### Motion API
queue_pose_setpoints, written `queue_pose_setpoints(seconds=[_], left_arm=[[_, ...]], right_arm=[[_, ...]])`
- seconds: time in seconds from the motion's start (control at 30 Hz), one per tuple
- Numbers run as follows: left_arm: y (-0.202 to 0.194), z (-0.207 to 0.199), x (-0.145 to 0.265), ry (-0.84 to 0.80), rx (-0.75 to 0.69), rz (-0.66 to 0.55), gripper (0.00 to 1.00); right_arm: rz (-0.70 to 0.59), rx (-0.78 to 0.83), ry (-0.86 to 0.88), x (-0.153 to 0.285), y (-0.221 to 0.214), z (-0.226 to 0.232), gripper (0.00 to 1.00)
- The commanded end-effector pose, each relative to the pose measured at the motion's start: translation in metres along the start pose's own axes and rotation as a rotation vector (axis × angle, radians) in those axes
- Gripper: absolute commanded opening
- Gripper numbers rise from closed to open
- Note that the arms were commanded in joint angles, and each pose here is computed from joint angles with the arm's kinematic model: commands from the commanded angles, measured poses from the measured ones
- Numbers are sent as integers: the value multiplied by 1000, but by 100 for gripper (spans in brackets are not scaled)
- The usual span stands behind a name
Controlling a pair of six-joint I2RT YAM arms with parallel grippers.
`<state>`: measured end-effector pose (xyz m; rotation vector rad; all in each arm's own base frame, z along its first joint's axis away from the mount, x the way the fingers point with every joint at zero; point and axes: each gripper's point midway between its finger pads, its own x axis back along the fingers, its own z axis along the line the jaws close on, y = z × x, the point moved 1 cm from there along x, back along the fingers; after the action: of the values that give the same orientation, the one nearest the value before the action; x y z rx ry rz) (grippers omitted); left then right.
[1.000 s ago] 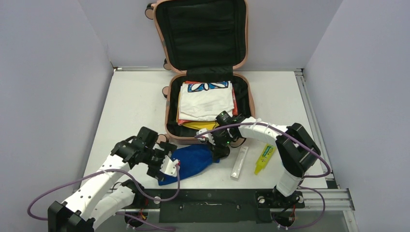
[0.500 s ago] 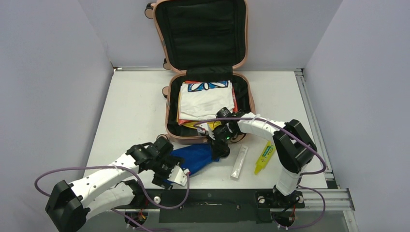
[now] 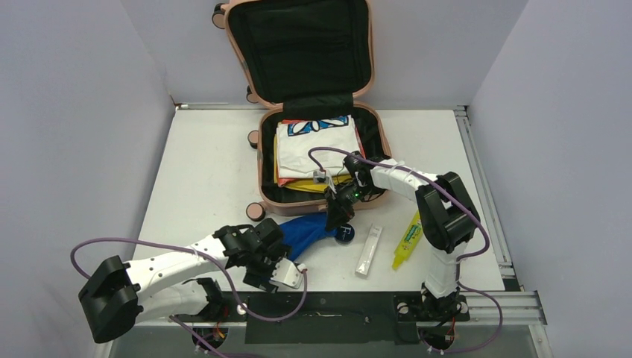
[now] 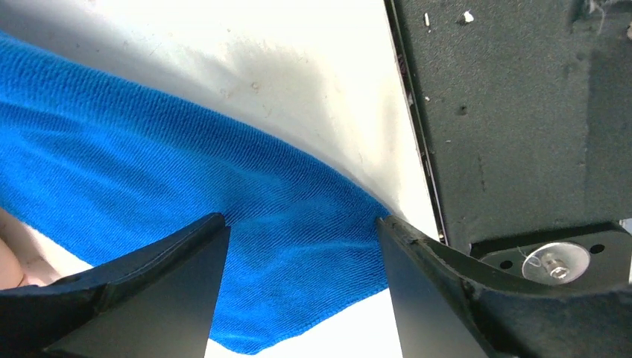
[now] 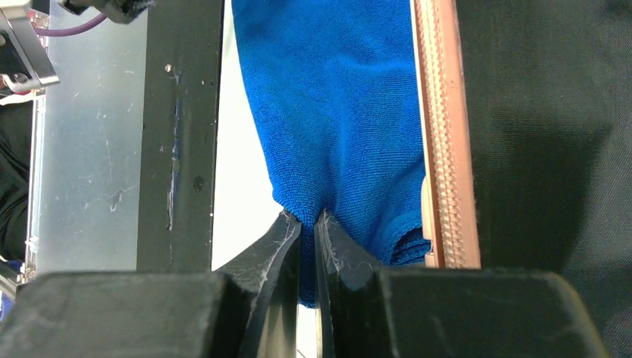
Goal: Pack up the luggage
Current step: Pick up the clothes from the corner of the board.
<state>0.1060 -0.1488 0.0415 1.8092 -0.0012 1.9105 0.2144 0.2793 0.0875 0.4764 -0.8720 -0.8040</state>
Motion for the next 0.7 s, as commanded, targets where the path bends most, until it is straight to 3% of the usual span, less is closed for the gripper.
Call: queue_pose_setpoints(seconds=[0.0,0.4,0.53,0.67], left_arm=[[7,3,-6,17,18,7,72],[24,-14,-10,-116,-3,-26,63],[31,-21,-7,-165,-8,-42,75],[29,-11,-11,-115,33,-1,74]], right_arm=[[-45,115,-90,4,10,-40,5],[-9,200,-172,13,2,-24,5],[15,200,-186,15,-5,-26,5],[10,189,-205,15,-11,-29,5]])
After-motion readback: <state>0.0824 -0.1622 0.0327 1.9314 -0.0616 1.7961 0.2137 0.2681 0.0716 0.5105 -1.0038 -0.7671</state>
